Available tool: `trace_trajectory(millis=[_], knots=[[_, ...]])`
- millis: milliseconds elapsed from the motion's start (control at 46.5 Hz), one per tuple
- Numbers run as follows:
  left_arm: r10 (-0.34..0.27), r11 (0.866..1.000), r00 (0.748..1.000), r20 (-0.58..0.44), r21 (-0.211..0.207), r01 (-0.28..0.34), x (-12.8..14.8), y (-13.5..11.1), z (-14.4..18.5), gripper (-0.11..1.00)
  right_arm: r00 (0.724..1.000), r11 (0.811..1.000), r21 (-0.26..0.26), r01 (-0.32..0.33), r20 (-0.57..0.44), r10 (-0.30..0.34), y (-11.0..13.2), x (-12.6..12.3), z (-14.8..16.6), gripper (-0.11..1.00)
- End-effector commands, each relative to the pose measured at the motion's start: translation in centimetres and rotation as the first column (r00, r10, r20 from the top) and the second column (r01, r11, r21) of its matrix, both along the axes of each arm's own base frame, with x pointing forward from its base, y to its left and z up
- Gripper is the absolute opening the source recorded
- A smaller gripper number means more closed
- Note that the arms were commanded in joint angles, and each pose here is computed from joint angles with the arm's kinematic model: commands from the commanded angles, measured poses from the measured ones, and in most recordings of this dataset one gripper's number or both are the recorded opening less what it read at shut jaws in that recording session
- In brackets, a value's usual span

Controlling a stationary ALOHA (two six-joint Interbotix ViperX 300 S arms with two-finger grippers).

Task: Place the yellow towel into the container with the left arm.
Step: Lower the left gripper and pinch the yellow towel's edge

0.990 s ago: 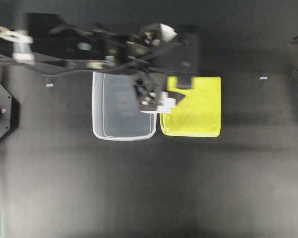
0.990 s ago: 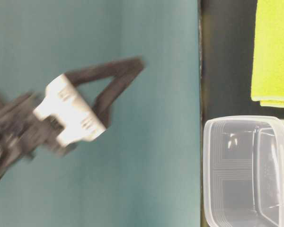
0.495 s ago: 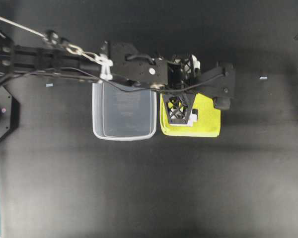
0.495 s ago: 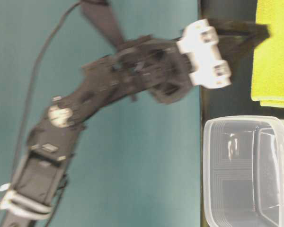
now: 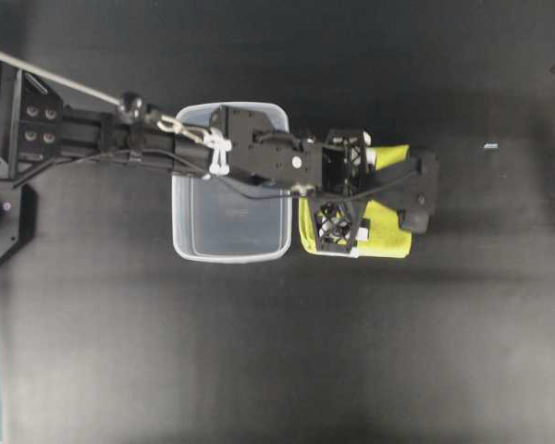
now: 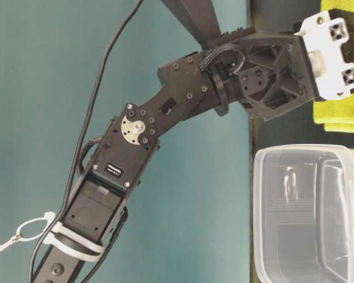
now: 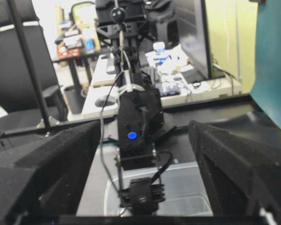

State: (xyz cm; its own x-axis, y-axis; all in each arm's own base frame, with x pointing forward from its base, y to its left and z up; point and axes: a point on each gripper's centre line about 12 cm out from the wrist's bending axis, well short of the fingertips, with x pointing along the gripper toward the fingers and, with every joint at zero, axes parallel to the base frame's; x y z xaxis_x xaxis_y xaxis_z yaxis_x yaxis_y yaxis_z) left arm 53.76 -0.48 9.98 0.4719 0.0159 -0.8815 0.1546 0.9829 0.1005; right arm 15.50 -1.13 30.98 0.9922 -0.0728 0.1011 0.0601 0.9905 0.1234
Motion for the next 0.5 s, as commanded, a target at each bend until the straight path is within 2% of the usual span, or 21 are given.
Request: trace_trajectory(millis=[0,86,151,323,474], knots=[[-0.021,1.0,1.0,0.008,0.005,0.021,0.1,-0.7,0.1,0.44,1.0,1.0,-0.001,0.002,0.017,-0.002,0.0,0.0,0.5,0.73],[-0.016,1.0,0.999,0.029,0.005,0.016,0.2,-0.5,1.5,0.18,1.0,1.0,-0.002,0.002,0.021,-0.002,0.0,0.0,0.6,0.74],[-0.015,1.0,0.999,0.049,0.008,0.015,0.2,-0.2,3.0,0.07,1.0,1.0,-0.003,0.002,0.026,-0.002,0.0,-0.1,0.7,0.73],[0.0,1.0,0.99,0.142,0.008,-0.001,0.0,0.5,9.2,0.07,0.999,1.0,-0.004,0.001,0.035,0.0,0.0,-0.2,0.9,0.73],[0.001,1.0,0.977,0.213,0.008,-0.002,-1.5,0.5,15.2,0.07,0.999,1.0,-0.002,0.0,0.034,0.0,0.0,-0.2,0.8,0.73]])
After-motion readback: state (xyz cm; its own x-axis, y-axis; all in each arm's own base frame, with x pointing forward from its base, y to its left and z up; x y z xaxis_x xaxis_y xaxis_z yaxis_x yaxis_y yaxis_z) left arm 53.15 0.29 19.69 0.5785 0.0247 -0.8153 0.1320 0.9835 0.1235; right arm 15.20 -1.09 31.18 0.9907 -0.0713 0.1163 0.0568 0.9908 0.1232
